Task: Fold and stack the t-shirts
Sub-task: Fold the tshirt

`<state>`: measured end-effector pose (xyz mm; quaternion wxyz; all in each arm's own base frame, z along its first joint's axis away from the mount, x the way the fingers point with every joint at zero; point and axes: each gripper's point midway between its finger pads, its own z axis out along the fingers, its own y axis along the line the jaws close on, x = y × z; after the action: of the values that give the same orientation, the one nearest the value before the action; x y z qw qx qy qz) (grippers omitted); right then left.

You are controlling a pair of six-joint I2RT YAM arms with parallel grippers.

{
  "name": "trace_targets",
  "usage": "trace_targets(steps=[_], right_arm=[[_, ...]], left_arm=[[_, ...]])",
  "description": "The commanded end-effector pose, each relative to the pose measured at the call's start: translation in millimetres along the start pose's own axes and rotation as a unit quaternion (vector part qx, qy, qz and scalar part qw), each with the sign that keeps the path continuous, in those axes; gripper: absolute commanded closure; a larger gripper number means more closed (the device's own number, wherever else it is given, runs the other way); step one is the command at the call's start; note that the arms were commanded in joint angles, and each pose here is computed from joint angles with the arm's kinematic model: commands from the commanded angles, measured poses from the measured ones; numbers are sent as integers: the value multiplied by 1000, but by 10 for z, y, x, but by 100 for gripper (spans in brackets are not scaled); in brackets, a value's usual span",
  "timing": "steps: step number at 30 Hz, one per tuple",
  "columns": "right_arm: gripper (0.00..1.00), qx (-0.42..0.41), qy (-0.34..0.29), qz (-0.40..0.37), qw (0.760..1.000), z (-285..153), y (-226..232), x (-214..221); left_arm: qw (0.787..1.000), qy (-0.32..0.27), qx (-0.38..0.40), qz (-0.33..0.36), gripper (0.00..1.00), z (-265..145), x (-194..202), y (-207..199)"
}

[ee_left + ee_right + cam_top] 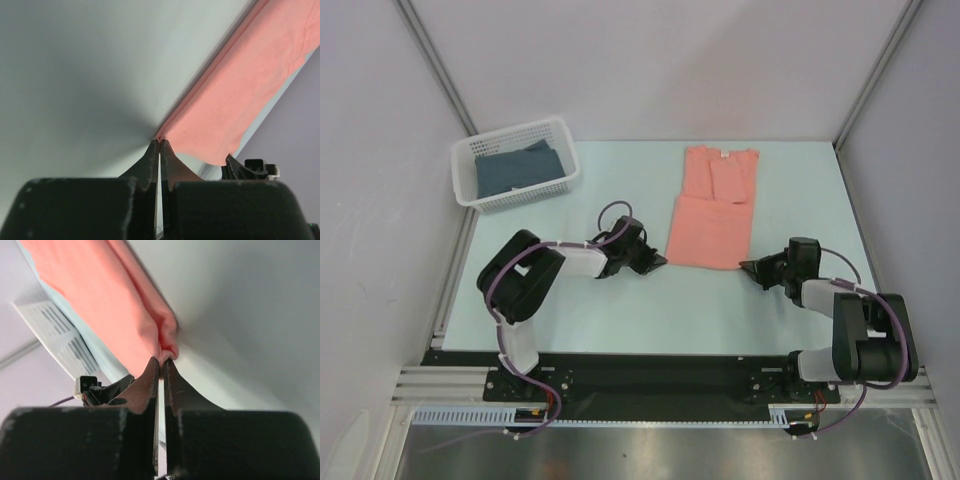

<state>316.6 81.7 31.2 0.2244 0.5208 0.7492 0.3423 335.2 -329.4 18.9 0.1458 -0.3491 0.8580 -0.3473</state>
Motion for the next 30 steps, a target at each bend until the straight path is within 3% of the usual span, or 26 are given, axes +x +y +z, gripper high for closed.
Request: trace_targets(steps=[1,13,19,25,30], right_arm=[[100,9,36,-61,997,-145,6,123],[100,63,93,-137,984,-755,-575,610],[100,76,97,-160,979,-1066,-794,813],[100,90,120,-169,974,-1389,-968,987],[100,81,117,-208,968,-1594,-848,1000]], left_arm=[[1000,5,12,22,100,-256,48,54],[998,38,-2,50,100,-882,530,649],[998,53,-15,26,100,-1237,796,992],[997,70,-3,40,100,-1464,975,1031],[995,70,0,69,100,-1556,996,910]])
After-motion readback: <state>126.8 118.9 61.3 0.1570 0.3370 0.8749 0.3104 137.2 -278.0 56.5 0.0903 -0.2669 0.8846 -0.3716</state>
